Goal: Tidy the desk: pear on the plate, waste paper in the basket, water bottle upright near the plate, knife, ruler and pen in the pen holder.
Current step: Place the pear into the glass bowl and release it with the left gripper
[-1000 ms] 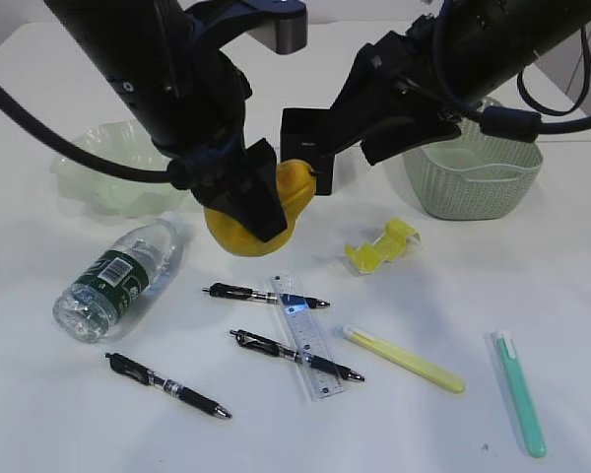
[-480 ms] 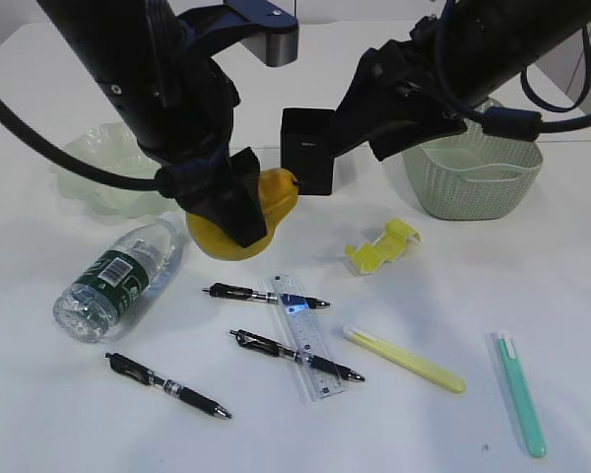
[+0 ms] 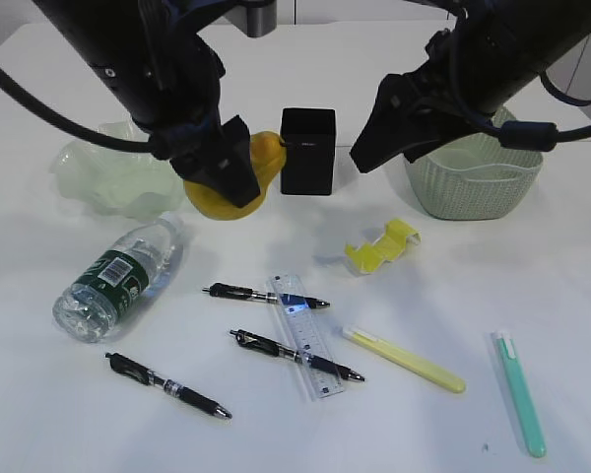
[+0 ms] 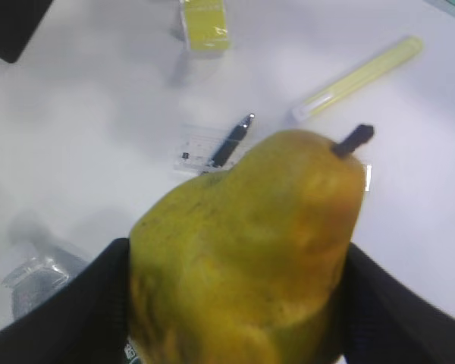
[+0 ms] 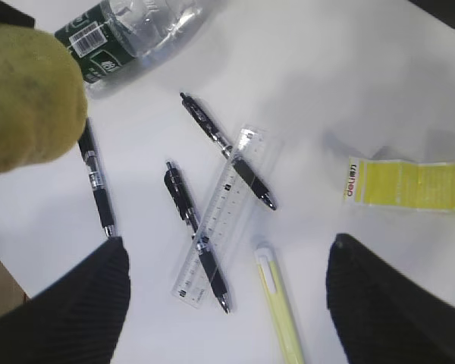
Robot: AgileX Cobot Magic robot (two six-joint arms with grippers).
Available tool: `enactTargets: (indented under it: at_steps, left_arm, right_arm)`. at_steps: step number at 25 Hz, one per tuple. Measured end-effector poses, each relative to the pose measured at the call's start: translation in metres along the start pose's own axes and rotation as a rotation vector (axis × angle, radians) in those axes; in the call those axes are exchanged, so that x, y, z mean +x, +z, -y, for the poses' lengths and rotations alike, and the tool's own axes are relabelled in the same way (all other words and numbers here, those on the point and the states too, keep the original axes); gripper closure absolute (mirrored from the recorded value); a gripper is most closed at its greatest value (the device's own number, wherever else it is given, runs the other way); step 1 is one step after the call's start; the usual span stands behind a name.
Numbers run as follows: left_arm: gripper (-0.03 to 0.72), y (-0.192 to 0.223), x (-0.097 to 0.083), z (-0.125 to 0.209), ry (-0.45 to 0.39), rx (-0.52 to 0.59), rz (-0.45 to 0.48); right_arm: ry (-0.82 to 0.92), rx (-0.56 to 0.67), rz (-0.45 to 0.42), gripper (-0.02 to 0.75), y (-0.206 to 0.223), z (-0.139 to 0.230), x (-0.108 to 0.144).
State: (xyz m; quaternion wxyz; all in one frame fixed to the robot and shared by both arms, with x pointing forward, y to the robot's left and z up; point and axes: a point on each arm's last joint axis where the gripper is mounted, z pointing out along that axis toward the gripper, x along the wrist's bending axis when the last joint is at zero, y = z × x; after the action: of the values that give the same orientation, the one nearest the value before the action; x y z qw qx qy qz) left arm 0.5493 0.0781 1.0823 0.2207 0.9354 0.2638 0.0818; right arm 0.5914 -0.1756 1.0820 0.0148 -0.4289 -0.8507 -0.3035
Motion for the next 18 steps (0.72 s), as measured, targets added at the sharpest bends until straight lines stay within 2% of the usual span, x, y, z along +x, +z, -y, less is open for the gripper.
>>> enactTargets:
  at_steps: [5, 11, 18]
  left_arm:
    - [0.185, -0.007, 0.019, 0.0, -0.042, -0.079, -0.06]
    - [0.185, -0.047, 0.029, -0.007, -0.073, -0.283, -0.164]
    - [0.186, -0.08, 0.043, -0.005, -0.105, -0.422, -0.262]
  right_arm:
    - [0.0, 0.007, 0.019, 0.143, 0.0, 0.001, -0.002]
    - [0.021, 0.013, 0.032, 0.143, 0.0, 0.001, -0.003]
    - [0.041, 0.021, 0.051, 0.144, 0.0, 0.002, -0.005]
